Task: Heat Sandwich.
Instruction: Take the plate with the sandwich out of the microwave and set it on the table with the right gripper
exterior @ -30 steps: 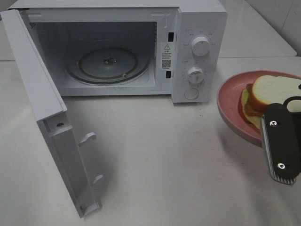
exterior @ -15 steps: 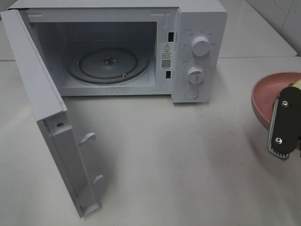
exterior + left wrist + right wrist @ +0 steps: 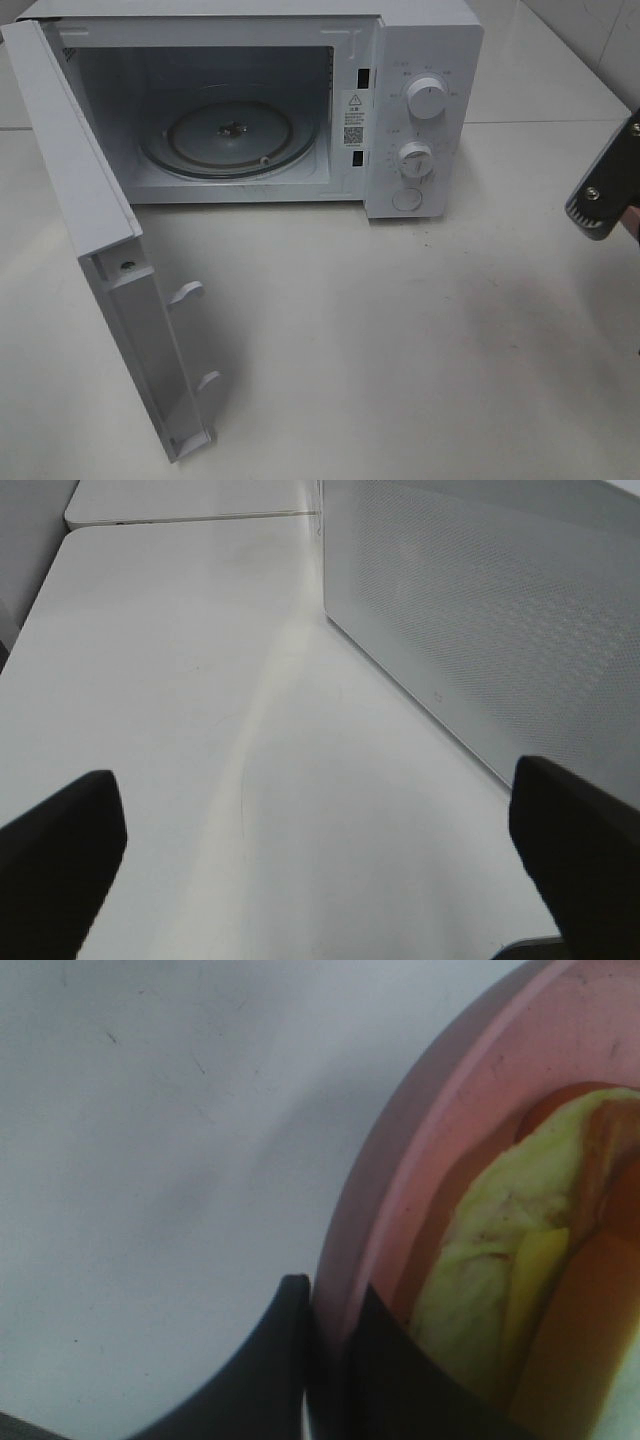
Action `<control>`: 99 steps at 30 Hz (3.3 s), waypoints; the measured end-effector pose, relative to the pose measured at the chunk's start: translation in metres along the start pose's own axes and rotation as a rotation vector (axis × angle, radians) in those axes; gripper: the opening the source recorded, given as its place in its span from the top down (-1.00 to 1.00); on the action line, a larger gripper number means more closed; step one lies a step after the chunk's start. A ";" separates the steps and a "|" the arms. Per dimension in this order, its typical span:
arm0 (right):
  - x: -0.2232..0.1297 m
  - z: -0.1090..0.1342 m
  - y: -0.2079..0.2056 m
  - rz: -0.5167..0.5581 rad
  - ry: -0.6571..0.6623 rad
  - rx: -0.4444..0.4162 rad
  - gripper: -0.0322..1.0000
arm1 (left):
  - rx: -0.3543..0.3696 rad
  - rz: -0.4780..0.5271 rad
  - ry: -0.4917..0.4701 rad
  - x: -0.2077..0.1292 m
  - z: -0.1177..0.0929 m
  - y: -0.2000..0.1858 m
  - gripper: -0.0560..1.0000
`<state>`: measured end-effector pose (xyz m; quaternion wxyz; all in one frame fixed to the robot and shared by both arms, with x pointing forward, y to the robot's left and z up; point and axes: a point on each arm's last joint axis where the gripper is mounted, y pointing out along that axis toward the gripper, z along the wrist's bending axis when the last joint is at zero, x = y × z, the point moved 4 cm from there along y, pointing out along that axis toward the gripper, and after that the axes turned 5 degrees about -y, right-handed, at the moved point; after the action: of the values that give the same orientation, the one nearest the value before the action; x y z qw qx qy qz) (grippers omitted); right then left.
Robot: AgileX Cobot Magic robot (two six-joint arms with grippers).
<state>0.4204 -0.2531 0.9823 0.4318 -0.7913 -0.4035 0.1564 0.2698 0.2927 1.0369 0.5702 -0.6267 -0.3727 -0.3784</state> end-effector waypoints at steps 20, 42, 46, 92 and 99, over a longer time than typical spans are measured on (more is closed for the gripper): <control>0.008 -0.023 0.050 0.204 0.247 0.022 0.81 | 0.000 0.000 0.000 0.000 0.000 0.000 -0.98; 0.013 -0.019 0.116 0.290 0.410 -0.015 0.81 | 0.000 0.000 0.000 0.000 0.000 0.000 -0.98; 0.015 -0.013 0.126 0.297 0.409 -0.007 0.81 | 0.000 0.000 0.000 0.000 0.000 0.000 -0.98; 0.020 0.014 0.173 0.326 0.358 0.027 0.70 | 0.000 0.000 0.000 0.000 0.000 0.000 -0.98; 0.022 0.012 0.172 0.343 0.386 0.023 0.35 | 0.000 0.000 0.000 0.000 0.000 0.000 -0.98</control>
<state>0.5136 -0.2816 0.8382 0.4767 -0.8586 -0.1718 0.0781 0.2698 0.2927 1.0369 0.5702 -0.6267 -0.3727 -0.3784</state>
